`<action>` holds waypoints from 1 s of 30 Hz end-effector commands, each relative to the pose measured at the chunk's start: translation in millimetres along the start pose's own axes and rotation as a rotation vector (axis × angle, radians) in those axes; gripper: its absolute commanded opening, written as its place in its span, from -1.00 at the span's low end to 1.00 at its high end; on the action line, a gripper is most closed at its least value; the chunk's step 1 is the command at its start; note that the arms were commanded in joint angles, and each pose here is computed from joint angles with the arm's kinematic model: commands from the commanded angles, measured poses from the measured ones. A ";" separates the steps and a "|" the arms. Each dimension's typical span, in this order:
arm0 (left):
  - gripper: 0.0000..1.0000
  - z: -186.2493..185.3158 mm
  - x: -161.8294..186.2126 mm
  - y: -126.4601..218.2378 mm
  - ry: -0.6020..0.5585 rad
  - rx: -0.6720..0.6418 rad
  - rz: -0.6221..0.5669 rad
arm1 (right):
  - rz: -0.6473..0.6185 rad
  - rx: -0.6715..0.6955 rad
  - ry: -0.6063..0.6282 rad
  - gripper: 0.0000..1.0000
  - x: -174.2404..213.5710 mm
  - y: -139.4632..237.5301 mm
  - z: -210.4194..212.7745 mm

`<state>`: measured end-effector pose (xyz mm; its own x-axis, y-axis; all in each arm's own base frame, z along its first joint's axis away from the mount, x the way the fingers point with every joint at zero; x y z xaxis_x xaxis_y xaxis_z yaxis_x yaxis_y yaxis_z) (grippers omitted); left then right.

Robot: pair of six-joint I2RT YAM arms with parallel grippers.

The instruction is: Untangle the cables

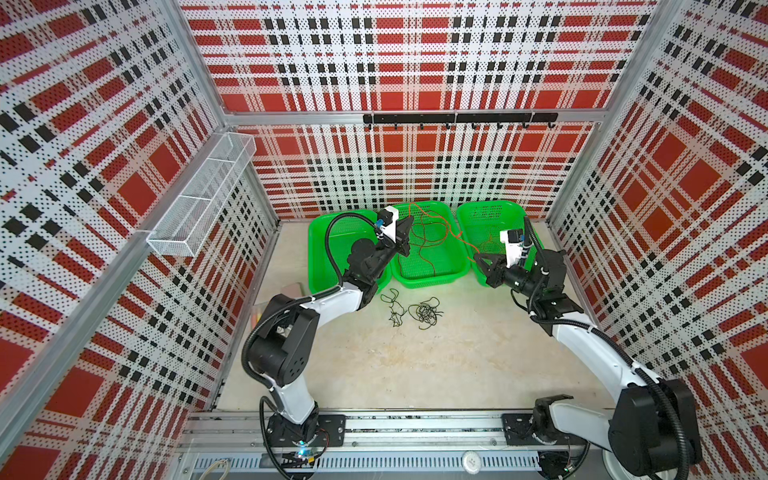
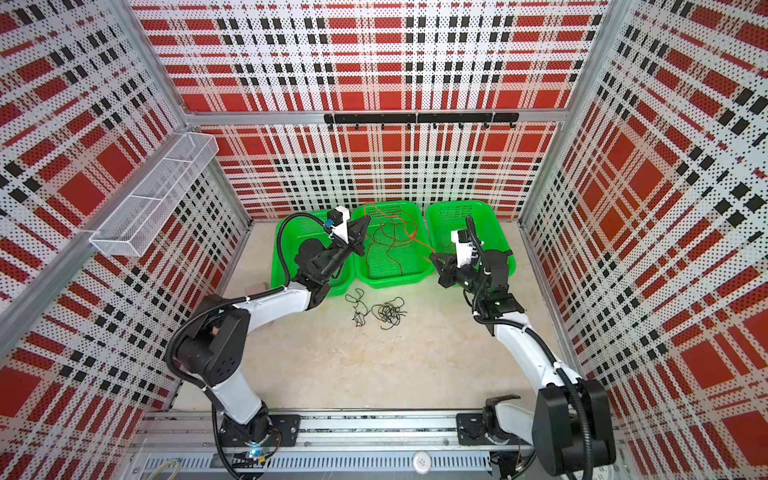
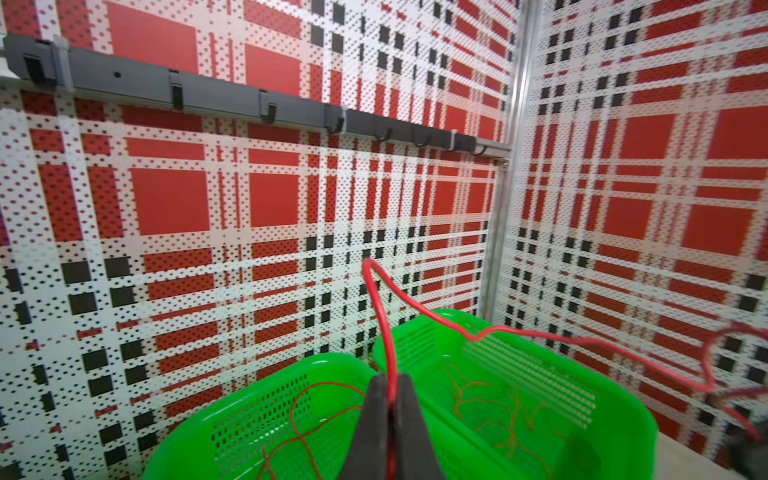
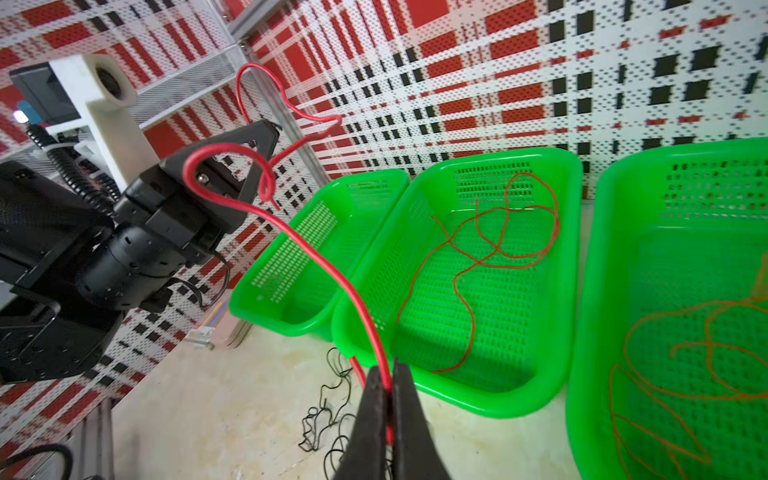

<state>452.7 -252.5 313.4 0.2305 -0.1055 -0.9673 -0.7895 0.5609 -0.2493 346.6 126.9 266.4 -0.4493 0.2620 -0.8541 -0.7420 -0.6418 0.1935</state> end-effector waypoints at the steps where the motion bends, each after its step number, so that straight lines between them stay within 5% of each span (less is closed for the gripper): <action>1: -1.00 32.2 17.0 -18.9 0.018 -0.083 0.025 | 0.057 0.201 -0.055 -1.00 7.5 5.8 -38.6; 11: -1.00 95.4 63.4 -36.5 0.003 -0.217 0.131 | 0.110 0.577 -0.157 -1.00 12.1 14.1 -121.1; 21: -0.96 56.9 102.7 -46.5 -0.029 -0.094 0.251 | 0.185 0.456 -0.074 -1.00 3.2 -82.6 -96.2; 24: -0.72 64.2 113.7 -48.0 -0.013 -0.128 0.264 | 0.159 0.474 -0.103 -1.00 1.3 -102.7 -104.1; 30: 0.35 77.3 116.1 -52.7 0.009 -0.148 0.269 | 0.190 0.501 -0.137 -1.00 16.9 -138.8 -120.0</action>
<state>558.7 -236.4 209.4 -0.0142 0.0322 -0.9994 -0.8865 0.4619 0.0275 490.4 131.8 171.9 -0.6421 0.2639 -0.7198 -0.7634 -0.3055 0.5691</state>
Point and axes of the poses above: each gripper's point midway between its finger pads, its own y axis back along the fingers, its own z axis along the line the jaws close on, x = y × z, the point moved 3 cm from there along y, back along the fingers, and after that the axes turned 7 degrees about -y, right-handed, at the moved point
